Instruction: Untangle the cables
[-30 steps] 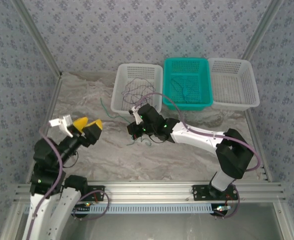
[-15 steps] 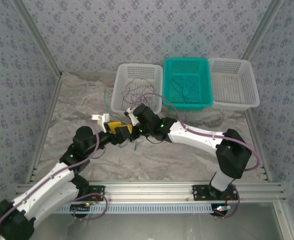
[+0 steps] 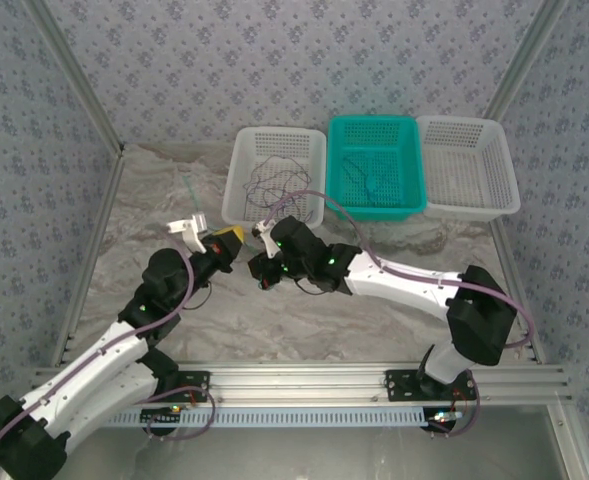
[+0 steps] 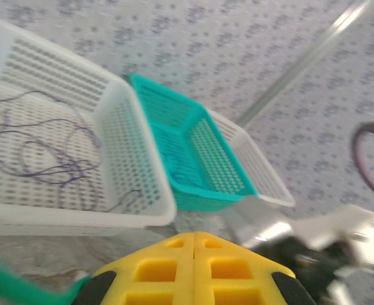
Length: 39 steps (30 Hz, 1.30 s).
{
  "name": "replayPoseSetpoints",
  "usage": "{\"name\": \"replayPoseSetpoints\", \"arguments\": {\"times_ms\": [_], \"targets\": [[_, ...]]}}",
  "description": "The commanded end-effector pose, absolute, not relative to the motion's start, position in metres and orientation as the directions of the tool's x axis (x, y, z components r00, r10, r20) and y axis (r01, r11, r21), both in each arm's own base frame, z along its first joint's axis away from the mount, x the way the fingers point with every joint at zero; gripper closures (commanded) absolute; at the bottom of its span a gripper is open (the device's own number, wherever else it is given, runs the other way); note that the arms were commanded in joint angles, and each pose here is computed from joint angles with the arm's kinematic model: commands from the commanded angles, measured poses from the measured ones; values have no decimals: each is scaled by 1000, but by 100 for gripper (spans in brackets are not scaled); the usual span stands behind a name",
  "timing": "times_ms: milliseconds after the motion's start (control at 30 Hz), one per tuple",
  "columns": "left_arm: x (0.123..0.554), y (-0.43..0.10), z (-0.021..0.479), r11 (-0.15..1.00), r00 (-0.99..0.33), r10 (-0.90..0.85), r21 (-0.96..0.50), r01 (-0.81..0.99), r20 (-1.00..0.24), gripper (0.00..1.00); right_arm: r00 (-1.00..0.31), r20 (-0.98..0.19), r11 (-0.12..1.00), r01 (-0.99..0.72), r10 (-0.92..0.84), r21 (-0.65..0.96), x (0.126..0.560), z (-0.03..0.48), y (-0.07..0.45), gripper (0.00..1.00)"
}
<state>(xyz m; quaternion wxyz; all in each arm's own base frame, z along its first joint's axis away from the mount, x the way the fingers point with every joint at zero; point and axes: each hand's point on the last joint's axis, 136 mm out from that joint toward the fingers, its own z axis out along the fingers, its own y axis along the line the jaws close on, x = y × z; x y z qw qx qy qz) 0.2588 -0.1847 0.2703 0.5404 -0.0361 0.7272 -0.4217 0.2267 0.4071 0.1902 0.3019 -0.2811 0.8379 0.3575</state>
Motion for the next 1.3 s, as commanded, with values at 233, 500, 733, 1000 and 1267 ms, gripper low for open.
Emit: {"name": "replayPoseSetpoints", "arguments": {"times_ms": [233, 500, 733, 1000, 1267], "targets": [[253, -197, 302, 621, -379, -452, -590, 516, -808, 39, -648, -726, 552, -702, -230, 451, 223, 202, 401, 100], [267, -200, 283, 654, -460, -449, -632, 415, -766, 17, -647, -735, 528, -705, -204, 474, 225, 212, 400, 100], [256, -197, 313, 512, -487, -579, -757, 406, -654, 18, -781, -623, 657, -492, -41, 572, 271, 188, 358, 100], [258, -205, 304, 471, -534, -587, -793, 386, -608, 20, -759, -651, 596, -535, -29, 598, 272, 205, 358, 100], [285, -226, 297, 487, -554, -570, -793, 368, -607, 22, -716, -695, 472, -637, -70, 609, 241, 229, 376, 100]]}}
